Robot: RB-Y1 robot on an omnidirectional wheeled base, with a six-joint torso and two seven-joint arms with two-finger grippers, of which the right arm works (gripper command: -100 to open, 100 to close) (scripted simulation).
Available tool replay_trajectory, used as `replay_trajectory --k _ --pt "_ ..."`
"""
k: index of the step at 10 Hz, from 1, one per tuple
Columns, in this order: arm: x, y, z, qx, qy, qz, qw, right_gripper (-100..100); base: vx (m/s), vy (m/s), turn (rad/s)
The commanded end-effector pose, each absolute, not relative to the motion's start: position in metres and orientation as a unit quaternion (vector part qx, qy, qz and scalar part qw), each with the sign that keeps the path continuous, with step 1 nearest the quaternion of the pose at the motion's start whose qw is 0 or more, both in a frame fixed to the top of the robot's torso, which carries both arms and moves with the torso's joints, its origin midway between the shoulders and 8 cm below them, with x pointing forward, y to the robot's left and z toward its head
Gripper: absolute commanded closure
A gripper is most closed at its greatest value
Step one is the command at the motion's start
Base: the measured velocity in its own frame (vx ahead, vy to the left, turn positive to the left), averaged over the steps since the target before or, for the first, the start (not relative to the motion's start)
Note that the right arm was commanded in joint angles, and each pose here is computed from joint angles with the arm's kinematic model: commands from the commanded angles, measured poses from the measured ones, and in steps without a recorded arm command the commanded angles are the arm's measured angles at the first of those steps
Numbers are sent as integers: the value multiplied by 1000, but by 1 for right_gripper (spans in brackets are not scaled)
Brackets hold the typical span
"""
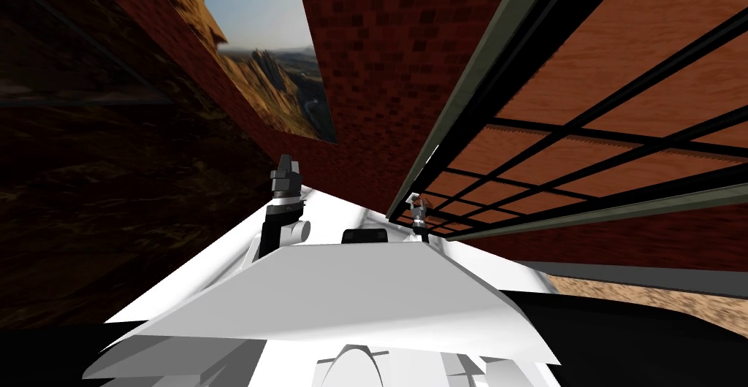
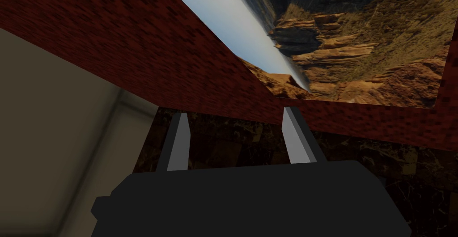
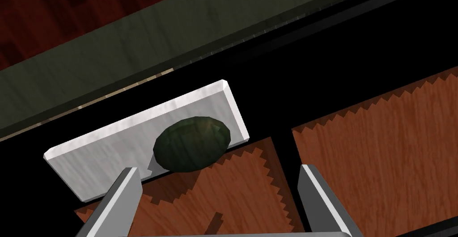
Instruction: Pull the door open
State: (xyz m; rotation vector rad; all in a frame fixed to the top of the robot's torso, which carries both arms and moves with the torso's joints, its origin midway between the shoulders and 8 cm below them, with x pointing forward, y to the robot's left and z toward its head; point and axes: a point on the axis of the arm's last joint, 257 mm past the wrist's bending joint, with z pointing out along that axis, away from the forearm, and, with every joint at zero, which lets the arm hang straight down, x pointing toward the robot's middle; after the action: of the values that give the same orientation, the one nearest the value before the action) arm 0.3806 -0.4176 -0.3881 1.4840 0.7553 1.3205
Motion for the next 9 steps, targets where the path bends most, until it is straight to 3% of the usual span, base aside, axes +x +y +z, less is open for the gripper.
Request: replay_trajectory --k 1,9 --pt "384 -416 -389 623 284 558 469 -100 -70 -7 56" --pt "392 -410 -390 659 194 604 403 -100 -56 -9 34"
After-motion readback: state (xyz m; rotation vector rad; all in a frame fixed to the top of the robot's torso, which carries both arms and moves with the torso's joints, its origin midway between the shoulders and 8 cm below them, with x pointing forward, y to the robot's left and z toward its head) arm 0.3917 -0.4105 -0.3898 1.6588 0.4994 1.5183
